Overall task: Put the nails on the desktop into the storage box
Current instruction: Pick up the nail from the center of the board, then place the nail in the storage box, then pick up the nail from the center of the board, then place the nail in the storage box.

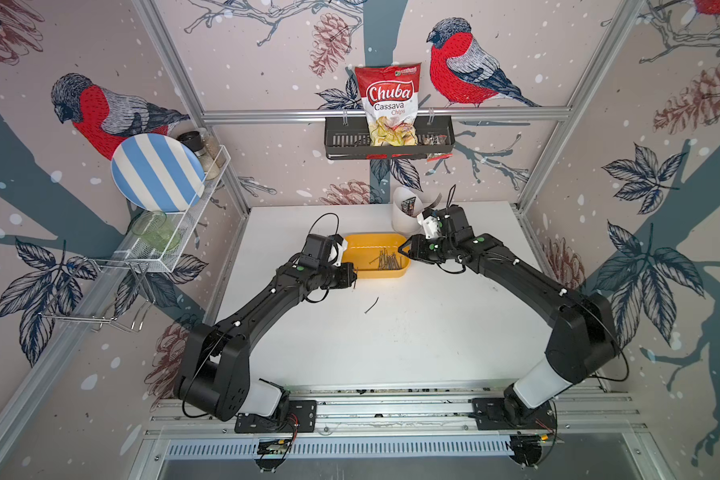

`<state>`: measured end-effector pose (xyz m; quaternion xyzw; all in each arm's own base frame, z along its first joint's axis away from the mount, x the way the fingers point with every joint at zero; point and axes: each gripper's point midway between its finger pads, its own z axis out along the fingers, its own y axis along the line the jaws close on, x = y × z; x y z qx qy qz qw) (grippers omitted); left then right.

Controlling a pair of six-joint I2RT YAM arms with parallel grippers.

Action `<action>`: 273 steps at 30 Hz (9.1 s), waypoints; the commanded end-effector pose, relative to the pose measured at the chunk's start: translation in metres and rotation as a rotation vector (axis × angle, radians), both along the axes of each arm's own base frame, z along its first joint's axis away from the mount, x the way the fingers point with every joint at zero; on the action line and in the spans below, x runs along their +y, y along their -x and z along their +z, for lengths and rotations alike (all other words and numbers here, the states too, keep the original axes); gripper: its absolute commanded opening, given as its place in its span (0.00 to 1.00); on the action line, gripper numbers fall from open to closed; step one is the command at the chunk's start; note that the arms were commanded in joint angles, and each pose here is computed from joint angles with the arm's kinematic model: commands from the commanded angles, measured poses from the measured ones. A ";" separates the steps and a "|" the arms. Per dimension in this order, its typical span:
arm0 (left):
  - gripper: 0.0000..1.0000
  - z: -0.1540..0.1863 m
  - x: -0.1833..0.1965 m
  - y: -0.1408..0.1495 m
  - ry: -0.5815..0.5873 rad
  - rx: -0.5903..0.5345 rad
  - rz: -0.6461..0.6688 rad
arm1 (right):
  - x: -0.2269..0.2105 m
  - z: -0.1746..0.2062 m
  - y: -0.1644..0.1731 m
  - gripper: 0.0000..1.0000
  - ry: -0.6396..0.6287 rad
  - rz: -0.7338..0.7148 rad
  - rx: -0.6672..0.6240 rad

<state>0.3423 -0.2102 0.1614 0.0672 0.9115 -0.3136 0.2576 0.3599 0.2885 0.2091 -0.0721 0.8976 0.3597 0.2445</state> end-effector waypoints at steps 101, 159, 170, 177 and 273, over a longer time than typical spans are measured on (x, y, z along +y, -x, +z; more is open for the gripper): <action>0.29 -0.152 -0.035 0.060 -0.629 0.148 -0.330 | 0.001 -0.022 0.044 0.48 0.109 0.068 -0.051; 0.00 -0.053 -0.073 0.059 -0.120 0.079 -0.172 | -0.017 -0.007 0.015 1.00 0.052 -0.063 -0.139; 0.00 -0.004 -0.057 0.051 -0.026 -0.055 -0.095 | -0.007 0.046 0.062 1.00 0.054 0.128 -0.717; 0.00 0.023 -0.053 0.030 0.001 -0.138 -0.058 | -0.004 0.030 0.072 1.00 0.137 0.229 -0.806; 0.95 0.072 0.035 -0.018 -0.077 -0.356 0.238 | -0.092 0.108 -0.009 1.00 -0.050 -0.147 -0.764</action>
